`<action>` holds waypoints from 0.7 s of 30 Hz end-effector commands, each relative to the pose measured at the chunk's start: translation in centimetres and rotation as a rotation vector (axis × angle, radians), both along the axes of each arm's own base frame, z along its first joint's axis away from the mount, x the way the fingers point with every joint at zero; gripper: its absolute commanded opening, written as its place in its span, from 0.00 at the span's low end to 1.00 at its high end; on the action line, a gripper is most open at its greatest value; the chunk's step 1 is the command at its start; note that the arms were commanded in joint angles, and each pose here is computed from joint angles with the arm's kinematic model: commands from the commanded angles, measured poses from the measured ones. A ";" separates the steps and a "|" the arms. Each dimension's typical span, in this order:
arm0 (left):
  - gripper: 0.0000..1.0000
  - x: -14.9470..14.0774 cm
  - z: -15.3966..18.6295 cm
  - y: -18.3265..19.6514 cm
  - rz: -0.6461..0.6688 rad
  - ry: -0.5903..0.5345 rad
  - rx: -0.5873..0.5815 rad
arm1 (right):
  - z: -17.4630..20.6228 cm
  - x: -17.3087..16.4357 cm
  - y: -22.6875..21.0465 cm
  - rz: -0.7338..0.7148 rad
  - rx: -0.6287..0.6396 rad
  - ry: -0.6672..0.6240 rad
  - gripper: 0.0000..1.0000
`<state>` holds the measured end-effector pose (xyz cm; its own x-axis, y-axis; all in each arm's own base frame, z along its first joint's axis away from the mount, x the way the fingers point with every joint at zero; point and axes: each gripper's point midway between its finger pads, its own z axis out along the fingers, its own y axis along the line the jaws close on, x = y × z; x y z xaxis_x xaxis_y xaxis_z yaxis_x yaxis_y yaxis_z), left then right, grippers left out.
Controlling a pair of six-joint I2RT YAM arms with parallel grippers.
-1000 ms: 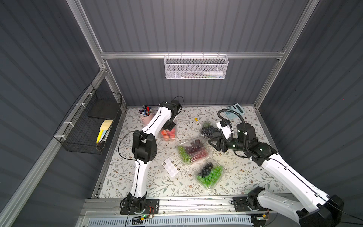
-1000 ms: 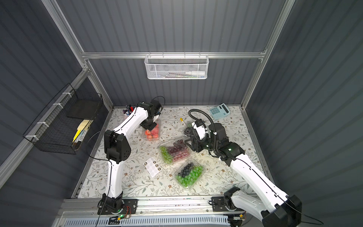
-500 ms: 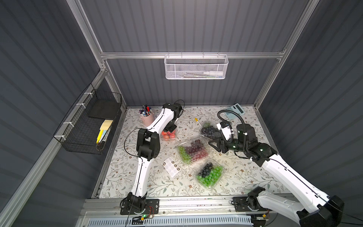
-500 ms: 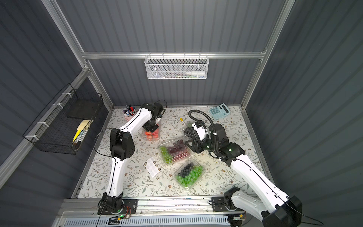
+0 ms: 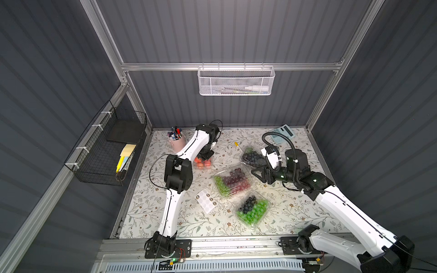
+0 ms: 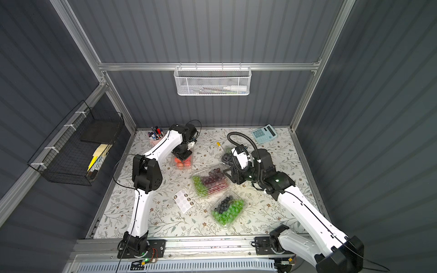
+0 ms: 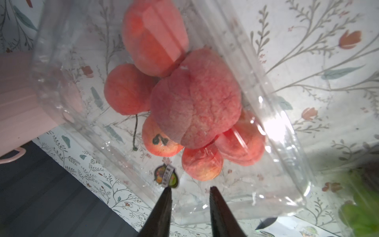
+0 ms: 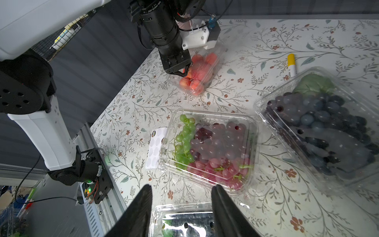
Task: Label fruit boxes
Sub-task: Stick the label on the fruit box.
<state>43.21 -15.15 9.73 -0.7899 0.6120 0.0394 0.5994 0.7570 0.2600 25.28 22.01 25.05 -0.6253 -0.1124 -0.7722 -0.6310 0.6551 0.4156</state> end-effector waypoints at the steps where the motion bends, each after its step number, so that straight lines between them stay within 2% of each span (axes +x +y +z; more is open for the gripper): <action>1: 0.37 0.0 2.4 -1.0 0.001 -0.046 -0.088 | -0.2 -0.1 -0.2 0.000 -0.005 -0.003 0.50; 5: 0.37 0.1 4.1 -0.9 0.008 -0.098 -0.105 | 0.0 0.0 -0.1 0.001 -0.001 -0.008 0.50; 10: 0.27 0.4 5.5 -0.1 0.043 -0.164 -0.117 | 0.1 0.1 0.0 0.001 0.004 -0.012 0.50; 21: 0.14 0.5 3.1 2.2 0.115 -0.124 -0.137 | 0.1 0.2 0.3 0.013 0.007 -0.003 0.48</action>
